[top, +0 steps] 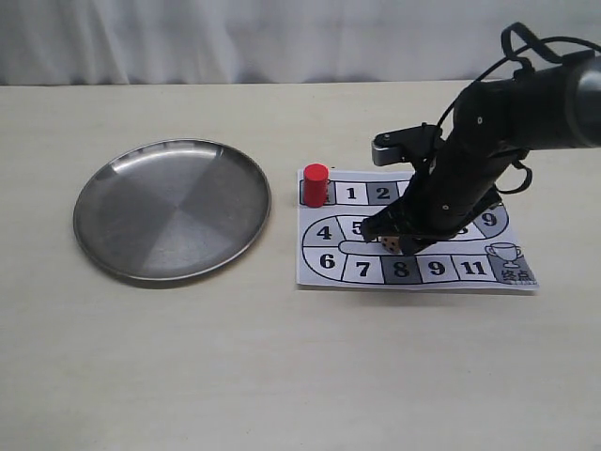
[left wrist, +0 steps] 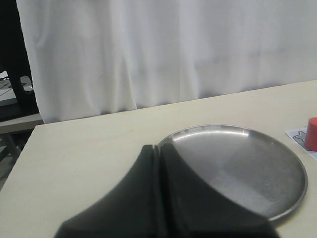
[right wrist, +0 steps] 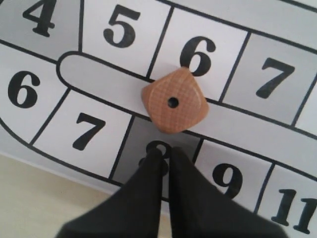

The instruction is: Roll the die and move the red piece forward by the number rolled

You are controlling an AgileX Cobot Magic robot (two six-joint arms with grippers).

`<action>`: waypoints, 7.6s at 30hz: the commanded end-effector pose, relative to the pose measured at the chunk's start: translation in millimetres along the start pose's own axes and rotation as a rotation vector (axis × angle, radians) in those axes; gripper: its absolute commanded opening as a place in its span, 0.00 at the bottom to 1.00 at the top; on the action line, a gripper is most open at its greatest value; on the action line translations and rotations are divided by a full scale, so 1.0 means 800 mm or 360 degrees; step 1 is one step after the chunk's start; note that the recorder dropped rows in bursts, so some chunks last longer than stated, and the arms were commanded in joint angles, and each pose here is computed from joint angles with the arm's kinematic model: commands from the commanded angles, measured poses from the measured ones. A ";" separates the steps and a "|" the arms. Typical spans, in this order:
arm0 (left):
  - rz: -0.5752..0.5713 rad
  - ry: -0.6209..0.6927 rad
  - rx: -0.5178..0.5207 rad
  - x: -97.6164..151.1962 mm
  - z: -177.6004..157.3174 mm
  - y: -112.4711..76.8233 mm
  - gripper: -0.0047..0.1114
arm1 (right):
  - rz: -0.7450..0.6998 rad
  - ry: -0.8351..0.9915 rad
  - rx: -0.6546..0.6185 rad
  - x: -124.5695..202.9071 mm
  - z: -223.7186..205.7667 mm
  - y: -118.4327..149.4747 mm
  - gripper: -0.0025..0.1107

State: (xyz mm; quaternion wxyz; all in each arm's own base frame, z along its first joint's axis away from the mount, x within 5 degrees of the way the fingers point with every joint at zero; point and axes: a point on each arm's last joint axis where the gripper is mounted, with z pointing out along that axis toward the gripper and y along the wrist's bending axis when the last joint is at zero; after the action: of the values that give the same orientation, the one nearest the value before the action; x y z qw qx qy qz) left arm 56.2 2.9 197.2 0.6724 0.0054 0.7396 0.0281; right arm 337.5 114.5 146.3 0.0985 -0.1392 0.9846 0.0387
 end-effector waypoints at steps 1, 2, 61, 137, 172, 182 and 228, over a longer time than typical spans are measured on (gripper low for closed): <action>-0.0003 -0.0017 0.0015 -0.001 0.000 -0.001 0.04 | -0.0011 -0.0010 0.0001 -0.001 0.000 0.000 0.06; -0.0003 -0.0017 0.0015 -0.001 0.000 -0.001 0.04 | -0.0014 -0.0013 0.0000 -0.002 -0.002 0.000 0.06; -0.0003 -0.0017 0.0015 -0.001 0.000 -0.001 0.04 | -0.0377 -0.0493 -0.0074 -0.132 0.049 0.066 0.06; -0.0003 -0.0017 0.0015 -0.001 0.000 -0.001 0.04 | -0.0168 -0.1467 0.0021 -0.037 -0.276 0.014 0.06; -0.0003 -0.0017 0.0015 -0.001 0.000 -0.001 0.04 | -0.0006 -0.2256 -0.0105 0.350 -0.156 -0.011 0.06; -0.0003 -0.0017 0.0015 -0.001 0.000 -0.001 0.04 | -0.0003 -0.2256 -0.0107 0.350 -0.156 -0.011 0.06; -0.0003 -0.0017 0.0015 -0.001 0.000 -0.001 0.04 | 0.0083 -0.2000 0.0404 0.356 -0.140 -0.030 0.06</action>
State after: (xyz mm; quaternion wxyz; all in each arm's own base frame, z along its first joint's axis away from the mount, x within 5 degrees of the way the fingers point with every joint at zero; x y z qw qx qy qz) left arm 56.2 2.9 197.2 0.6724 0.0054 0.7396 0.0281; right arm 56.2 4.5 196.8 0.6707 -0.0522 0.7399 0.0041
